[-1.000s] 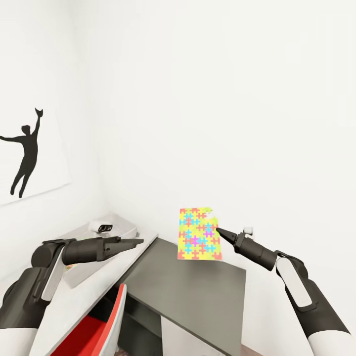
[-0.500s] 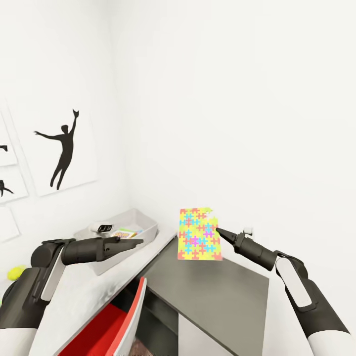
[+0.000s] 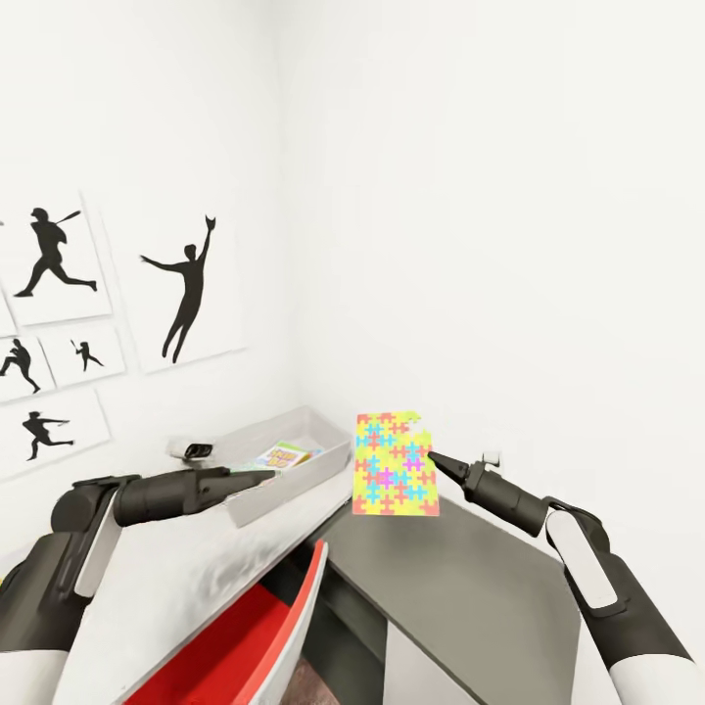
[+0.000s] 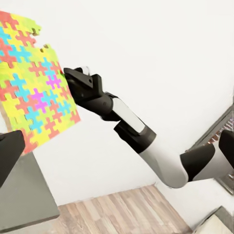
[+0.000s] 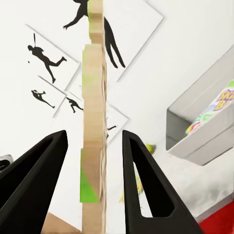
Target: Put all the toys in the child's room - the three board games (two on the bed and one on the table), the two jigsaw puzzles on the table, and the tennis ball on the table - inside the toy box on the table in the child's room.
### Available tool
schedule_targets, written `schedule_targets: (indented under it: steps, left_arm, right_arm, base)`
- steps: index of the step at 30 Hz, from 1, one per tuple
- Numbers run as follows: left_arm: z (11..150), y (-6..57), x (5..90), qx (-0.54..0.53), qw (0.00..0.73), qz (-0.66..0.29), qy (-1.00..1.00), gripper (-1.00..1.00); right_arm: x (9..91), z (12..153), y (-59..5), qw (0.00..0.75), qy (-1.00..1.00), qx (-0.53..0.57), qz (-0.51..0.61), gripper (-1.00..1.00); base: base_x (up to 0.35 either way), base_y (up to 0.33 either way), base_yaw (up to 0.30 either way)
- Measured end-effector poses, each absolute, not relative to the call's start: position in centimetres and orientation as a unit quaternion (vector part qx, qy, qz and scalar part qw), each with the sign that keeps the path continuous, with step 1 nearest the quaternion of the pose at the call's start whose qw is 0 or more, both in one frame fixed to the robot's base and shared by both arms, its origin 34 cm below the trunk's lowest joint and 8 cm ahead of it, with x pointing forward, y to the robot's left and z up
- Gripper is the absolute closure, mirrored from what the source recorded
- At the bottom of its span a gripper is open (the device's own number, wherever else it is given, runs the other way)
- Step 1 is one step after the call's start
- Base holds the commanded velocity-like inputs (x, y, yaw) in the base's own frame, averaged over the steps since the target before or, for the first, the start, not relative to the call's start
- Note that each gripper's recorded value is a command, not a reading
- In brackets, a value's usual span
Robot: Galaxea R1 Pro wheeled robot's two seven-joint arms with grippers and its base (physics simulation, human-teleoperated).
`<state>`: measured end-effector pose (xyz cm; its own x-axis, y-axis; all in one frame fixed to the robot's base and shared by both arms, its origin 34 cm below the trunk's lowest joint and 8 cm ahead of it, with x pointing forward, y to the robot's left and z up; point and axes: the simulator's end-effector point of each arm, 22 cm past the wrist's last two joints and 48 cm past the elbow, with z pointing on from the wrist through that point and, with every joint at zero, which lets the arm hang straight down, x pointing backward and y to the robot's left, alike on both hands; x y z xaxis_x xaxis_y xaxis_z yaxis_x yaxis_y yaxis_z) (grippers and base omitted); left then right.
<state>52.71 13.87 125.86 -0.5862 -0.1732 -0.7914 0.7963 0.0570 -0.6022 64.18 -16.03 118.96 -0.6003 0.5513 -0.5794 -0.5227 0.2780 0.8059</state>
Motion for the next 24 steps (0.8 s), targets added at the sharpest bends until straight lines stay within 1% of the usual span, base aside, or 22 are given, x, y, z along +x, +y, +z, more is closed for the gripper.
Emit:
schedule_targets:
  steps: [7, 11, 18, 24]
  left_arm:
    - [126.3, 17.9, 54.2, 0.206, 0.422, -0.630, 0.619, -1.00]
    - [126.2, 19.9, 54.6, 0.199, 0.432, -0.615, 0.629, -1.00]
    - [126.0, 20.8, 54.7, 0.196, 0.435, -0.607, 0.636, -1.00]
    - [125.7, 20.8, 54.8, 0.193, 0.433, -0.608, 0.637, -1.00]
  right_arm:
    - [64.3, 118.6, -16.3, 0.445, 0.665, 0.015, 0.600, 1.00]
    - [64.7, 117.5, -16.6, 0.439, 0.672, 0.027, 0.597, 1.00]
    - [65.4, 116.7, -17.9, 0.439, 0.677, 0.053, 0.588, 1.00]
    - [66.1, 115.4, -18.5, 0.437, 0.693, 0.072, 0.569, 1.00]
  base:
    - [0.000, 0.000, 0.285]
    - [0.000, 0.000, 0.284]
    - [0.006, 0.000, 0.284]
    - [0.094, 0.041, 0.283]
